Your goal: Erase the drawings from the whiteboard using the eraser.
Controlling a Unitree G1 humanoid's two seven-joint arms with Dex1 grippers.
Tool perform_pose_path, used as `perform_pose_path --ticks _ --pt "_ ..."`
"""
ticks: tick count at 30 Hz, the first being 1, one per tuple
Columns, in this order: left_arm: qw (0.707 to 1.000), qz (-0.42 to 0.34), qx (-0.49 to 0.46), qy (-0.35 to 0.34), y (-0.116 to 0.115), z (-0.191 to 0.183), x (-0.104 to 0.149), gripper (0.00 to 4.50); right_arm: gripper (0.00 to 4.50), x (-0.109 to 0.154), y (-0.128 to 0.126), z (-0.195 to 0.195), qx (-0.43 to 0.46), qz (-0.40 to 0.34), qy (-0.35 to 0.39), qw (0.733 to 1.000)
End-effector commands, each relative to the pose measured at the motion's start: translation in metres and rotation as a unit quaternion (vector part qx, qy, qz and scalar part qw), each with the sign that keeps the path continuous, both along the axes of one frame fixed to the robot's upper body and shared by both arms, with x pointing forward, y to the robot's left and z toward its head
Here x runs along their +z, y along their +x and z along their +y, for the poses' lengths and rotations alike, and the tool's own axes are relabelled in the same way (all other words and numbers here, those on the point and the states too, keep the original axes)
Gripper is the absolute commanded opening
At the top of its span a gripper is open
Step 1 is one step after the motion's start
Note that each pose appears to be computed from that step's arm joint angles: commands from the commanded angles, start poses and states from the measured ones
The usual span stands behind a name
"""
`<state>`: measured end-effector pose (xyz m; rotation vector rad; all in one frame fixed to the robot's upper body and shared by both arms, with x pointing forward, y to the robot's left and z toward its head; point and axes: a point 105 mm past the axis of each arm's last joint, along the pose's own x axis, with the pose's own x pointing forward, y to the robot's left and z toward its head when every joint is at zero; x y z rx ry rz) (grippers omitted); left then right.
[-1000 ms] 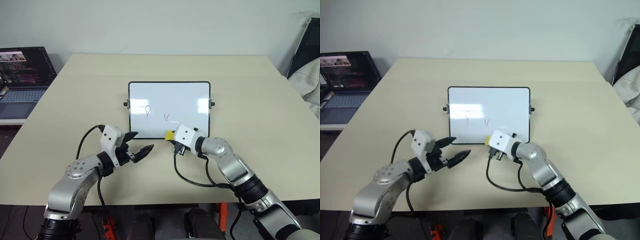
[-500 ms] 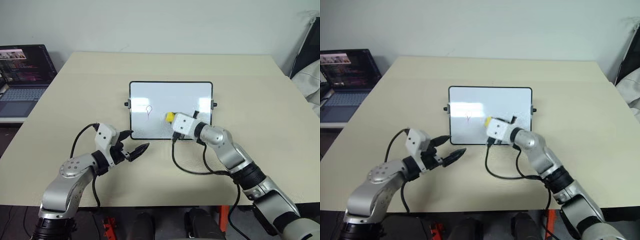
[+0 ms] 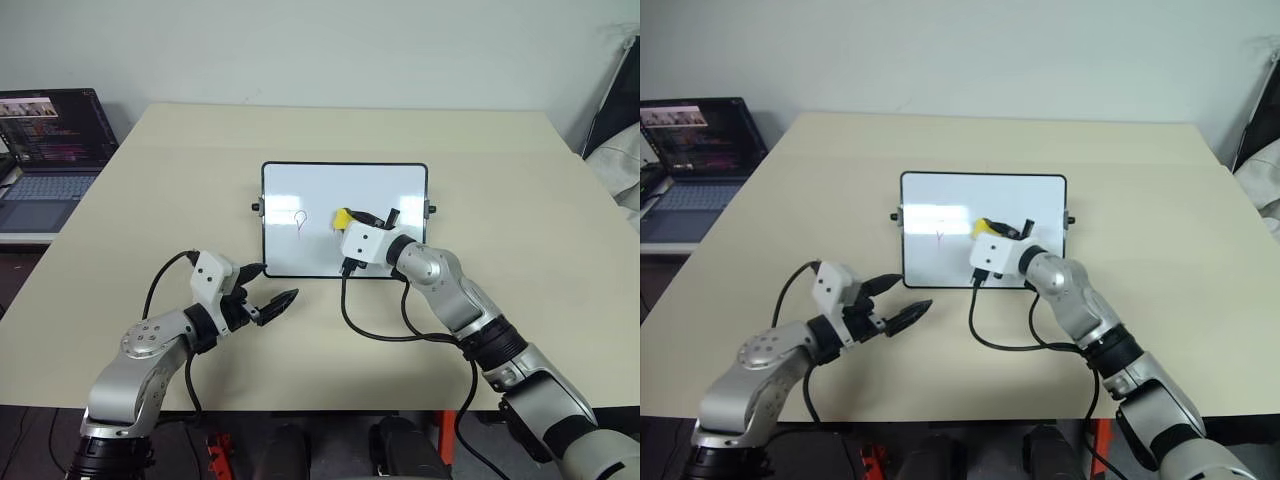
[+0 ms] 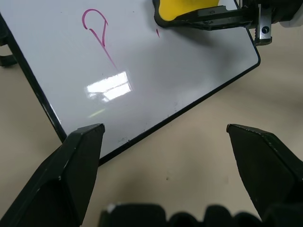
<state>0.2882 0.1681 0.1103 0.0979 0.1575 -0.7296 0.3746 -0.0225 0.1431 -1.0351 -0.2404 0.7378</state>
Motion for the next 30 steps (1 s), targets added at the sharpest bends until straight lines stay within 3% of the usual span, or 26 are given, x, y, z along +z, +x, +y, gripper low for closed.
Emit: perform_pose_path --ticks 1,4,11,21,25,30 --pt "1.000 -0.019 -0.004 -0.001 -0.001 -0.001 0.008 4.50 1.11 -0.030 -0.014 0.000 0.038 0.055 -0.047 0.997" --pt "1.000 -0.019 -0.005 -0.001 -0.001 -0.002 0.008 4.50 1.11 -0.027 -0.015 0.004 0.045 0.048 -0.044 0.997" --pt "1.000 -0.020 -0.008 -0.001 0.000 -0.006 0.011 4.50 1.11 0.008 0.011 -0.003 -0.023 -0.016 0.026 0.999" --pt "1.000 -0.018 0.000 -0.002 -0.002 -0.001 0.008 4.50 1.11 -0.036 -0.018 0.003 0.023 0.132 0.007 0.991" --pt "0.999 -0.024 0.031 -0.007 0.000 0.010 0.010 4.50 1.11 -0.010 -0.017 0.000 0.010 0.121 0.087 0.989" --pt "0.994 -0.056 0.094 -0.012 0.005 0.034 0.022 4.50 1.11 0.033 -0.030 -0.012 0.039 0.136 0.218 0.966"
